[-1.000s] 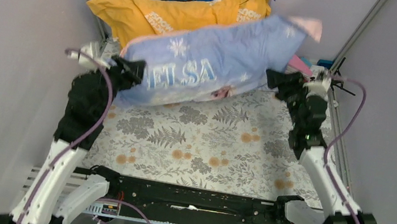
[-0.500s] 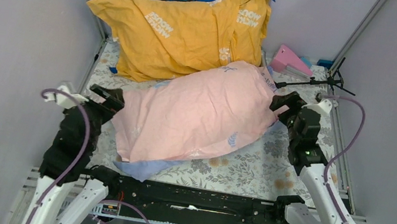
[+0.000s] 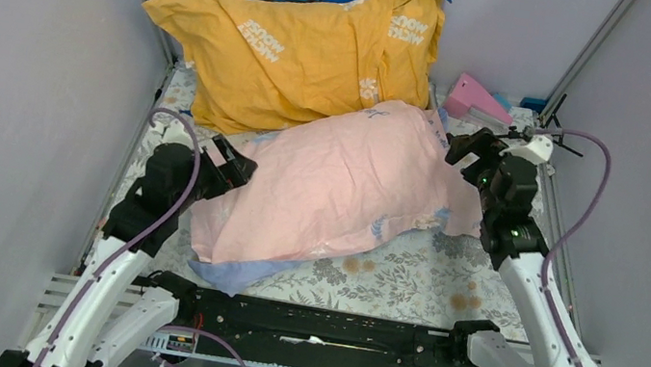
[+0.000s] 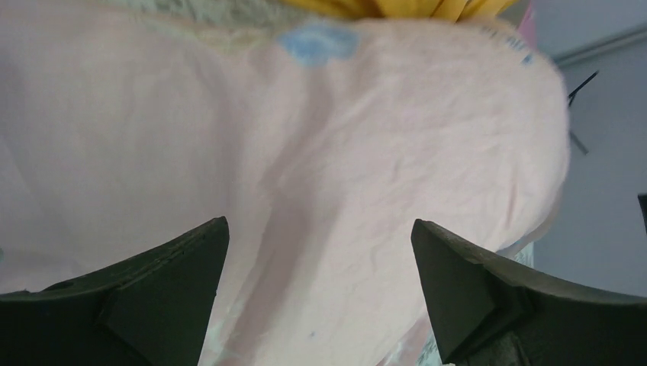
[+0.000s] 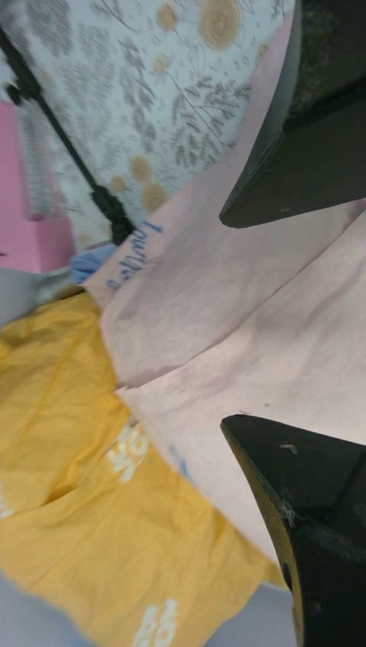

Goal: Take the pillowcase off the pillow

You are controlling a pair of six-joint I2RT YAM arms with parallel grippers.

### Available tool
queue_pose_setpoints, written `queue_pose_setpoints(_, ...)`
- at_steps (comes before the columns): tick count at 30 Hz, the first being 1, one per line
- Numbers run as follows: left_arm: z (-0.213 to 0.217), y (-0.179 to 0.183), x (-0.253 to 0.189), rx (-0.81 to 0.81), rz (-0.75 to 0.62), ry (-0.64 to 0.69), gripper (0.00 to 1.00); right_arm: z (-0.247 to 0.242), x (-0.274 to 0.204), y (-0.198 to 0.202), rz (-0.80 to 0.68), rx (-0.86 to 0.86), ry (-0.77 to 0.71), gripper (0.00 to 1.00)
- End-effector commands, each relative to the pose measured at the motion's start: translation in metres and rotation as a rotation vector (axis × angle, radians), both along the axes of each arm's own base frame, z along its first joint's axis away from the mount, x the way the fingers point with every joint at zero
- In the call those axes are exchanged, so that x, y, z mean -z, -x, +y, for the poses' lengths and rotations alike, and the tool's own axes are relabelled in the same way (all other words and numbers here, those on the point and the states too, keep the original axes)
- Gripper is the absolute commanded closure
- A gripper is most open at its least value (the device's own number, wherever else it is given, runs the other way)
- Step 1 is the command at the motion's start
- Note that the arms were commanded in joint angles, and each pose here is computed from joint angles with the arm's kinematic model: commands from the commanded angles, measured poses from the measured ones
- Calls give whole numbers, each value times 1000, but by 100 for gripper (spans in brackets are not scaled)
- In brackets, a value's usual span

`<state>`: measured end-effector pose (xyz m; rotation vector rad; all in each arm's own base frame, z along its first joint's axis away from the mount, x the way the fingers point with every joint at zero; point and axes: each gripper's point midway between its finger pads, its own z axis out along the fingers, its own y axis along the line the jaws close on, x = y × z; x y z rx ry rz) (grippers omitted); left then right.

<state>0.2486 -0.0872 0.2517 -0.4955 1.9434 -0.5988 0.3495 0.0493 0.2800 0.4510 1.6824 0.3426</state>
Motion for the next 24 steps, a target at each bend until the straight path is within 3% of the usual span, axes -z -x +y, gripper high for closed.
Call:
queue_pose_setpoints(1,-23,7,29,126,89,36,1,24,57,-19,158,-114,3,1)
queue_pose_setpoints(5,-27,6,48,137,120,46,1,114,82,-18,271,-606,-82,0)
queue_pose_setpoints(8,-14,0,50,82,108,-17,1,181,98,-2,370,-844,-62,0)
queue_pose_setpoints(10,-3,-1,47,30,108,-52,1,230,97,26,344,-985,-7,0)
queue_pose_setpoints(13,10,-3,41,-46,98,-61,1,268,85,58,280,-1126,-46,0)
queue_pose_setpoints(16,31,-1,40,-184,108,-67,1,255,73,57,243,-1057,27,1)
queue_pose_setpoints(21,69,12,24,-383,102,-104,1,171,30,28,50,-603,210,0)
queue_pose_setpoints(24,66,16,-5,-348,27,-90,1,126,11,23,-9,-385,266,0)
